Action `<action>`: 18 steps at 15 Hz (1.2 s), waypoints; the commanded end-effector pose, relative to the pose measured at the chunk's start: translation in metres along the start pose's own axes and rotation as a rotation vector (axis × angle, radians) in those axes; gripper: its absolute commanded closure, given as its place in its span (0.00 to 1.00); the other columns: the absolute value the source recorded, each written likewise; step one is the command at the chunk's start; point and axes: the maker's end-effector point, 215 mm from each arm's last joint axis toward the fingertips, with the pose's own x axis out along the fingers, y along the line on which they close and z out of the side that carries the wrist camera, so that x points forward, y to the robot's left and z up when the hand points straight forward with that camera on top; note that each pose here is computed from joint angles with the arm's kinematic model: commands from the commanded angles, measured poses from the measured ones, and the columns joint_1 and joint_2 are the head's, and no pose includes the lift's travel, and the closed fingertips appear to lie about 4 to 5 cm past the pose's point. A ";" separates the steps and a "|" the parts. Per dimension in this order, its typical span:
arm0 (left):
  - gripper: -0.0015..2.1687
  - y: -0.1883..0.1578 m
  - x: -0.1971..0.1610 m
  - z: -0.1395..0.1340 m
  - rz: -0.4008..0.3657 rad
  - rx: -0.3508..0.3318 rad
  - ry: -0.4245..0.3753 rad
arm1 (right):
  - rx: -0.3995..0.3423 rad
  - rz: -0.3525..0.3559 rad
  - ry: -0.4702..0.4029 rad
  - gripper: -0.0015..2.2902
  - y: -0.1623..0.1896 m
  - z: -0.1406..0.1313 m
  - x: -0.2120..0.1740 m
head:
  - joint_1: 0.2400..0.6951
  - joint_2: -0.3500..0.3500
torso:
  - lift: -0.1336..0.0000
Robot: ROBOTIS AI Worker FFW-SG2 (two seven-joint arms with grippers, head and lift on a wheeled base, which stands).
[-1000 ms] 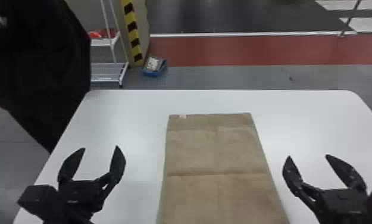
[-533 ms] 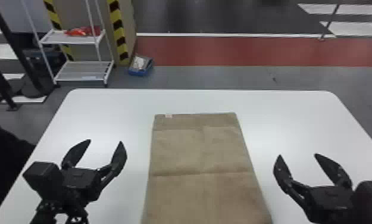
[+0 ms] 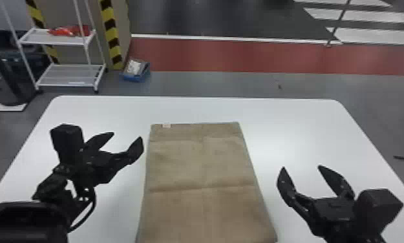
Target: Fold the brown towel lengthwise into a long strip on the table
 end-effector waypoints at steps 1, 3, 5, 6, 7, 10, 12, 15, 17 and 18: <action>0.09 -0.007 0.024 -0.003 -0.025 0.030 0.036 | 0.001 -0.001 0.003 0.04 0.000 -0.001 0.001 | 1.00 0.38 | 0.30; 0.09 -0.011 0.043 -0.013 -0.036 0.043 0.069 | 0.002 -0.003 0.006 0.04 0.000 -0.003 0.002 | 1.00 0.36 | 0.30; 0.10 -0.017 0.061 -0.029 -0.053 0.036 0.115 | 0.000 -0.002 0.008 0.04 0.000 -0.004 0.004 | 1.00 0.35 | 0.30; 0.10 -0.019 0.071 -0.036 -0.056 0.035 0.137 | 0.000 -0.003 0.009 0.04 0.000 -0.005 0.004 | 1.00 0.35 | 0.30; 0.10 -0.018 0.078 -0.041 -0.054 0.029 0.151 | 0.002 -0.004 0.009 0.04 0.000 -0.006 0.006 | 1.00 0.34 | 0.30; 0.12 -0.010 0.091 -0.046 -0.043 0.031 0.168 | 0.002 -0.002 0.015 0.04 0.000 -0.007 0.007 | 1.00 0.32 | 0.30; 0.12 -0.009 0.094 -0.048 -0.039 0.033 0.168 | 0.001 -0.002 0.018 0.04 0.000 -0.008 0.009 | 1.00 0.32 | 0.30; 0.21 -0.008 0.095 -0.058 -0.038 0.043 0.184 | 0.004 0.001 0.021 0.04 0.001 -0.011 0.011 | 1.00 0.33 | 0.30; 0.25 -0.008 0.095 -0.060 -0.038 0.041 0.185 | 0.003 0.002 0.023 0.04 0.001 -0.012 0.012 | 1.00 0.33 | 0.30; 0.25 -0.008 0.095 -0.060 -0.037 0.042 0.186 | 0.004 0.004 0.024 0.04 0.001 -0.013 0.012 | 1.00 0.33 | 0.30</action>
